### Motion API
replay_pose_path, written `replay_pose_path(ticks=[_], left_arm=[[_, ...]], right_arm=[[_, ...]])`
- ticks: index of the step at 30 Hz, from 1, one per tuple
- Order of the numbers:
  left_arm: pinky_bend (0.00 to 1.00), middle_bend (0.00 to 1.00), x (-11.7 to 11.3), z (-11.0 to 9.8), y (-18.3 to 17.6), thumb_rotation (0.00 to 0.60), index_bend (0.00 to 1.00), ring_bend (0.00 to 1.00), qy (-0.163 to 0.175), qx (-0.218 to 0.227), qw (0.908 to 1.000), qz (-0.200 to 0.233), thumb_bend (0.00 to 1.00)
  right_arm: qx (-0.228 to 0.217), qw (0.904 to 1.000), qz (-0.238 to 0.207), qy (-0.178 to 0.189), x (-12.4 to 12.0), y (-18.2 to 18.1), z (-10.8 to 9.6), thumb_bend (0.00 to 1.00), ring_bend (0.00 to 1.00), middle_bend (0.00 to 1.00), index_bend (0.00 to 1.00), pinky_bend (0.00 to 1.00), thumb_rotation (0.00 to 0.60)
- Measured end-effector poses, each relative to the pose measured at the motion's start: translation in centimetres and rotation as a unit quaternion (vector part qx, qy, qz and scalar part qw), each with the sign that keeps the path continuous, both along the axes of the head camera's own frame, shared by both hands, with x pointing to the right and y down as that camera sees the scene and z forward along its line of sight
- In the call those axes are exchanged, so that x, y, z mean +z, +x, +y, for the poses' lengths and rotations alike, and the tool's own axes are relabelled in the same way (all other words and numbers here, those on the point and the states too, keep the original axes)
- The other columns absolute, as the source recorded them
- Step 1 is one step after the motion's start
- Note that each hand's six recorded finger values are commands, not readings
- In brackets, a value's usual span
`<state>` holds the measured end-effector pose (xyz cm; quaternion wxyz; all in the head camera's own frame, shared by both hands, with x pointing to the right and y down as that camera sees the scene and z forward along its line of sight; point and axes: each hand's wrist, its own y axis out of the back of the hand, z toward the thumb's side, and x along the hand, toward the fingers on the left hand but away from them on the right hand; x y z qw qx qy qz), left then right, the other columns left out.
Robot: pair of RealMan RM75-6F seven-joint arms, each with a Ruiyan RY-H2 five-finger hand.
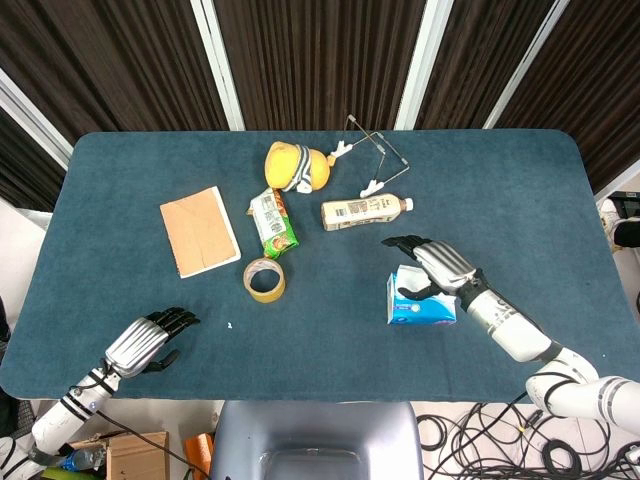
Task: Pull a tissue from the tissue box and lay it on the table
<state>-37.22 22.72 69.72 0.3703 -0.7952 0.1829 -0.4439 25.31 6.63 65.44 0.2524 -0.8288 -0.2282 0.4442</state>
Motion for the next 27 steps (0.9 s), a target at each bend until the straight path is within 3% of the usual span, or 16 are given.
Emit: replay_pose_path(ticks=[17, 22, 27], left_arm=[[0.4, 0.22, -0.4, -0.4, -0.3, 0.6, 0.23, 0.18, 0.002, 0.013, 0.9997, -0.019, 0.45], [0.4, 0.22, -1.3, -0.5, -1.1, 0.6, 0.24, 0.18, 0.02, 0.011, 0.9989, -0.04, 0.45], [0.41, 0.21, -2.3, -0.7, -2.5, 0.6, 0.25, 0.18, 0.039, -0.01, 0.997, -0.066, 0.45]], right_arm=[[0.01, 0.9998, -0.006, 0.017, -0.8, 0.5, 0.1, 0.22, 0.13, 0.17, 0.2, 0.28, 0.6], [0.025, 0.9986, -0.002, 0.046, -1.7, 1.3, 0.0, 0.22, 0.13, 0.17, 0.25, 0.28, 0.6], [0.033, 0.998, -0.001, 0.053, -2.1, 1.8, 0.1, 0.22, 0.13, 0.17, 0.27, 0.28, 0.6]])
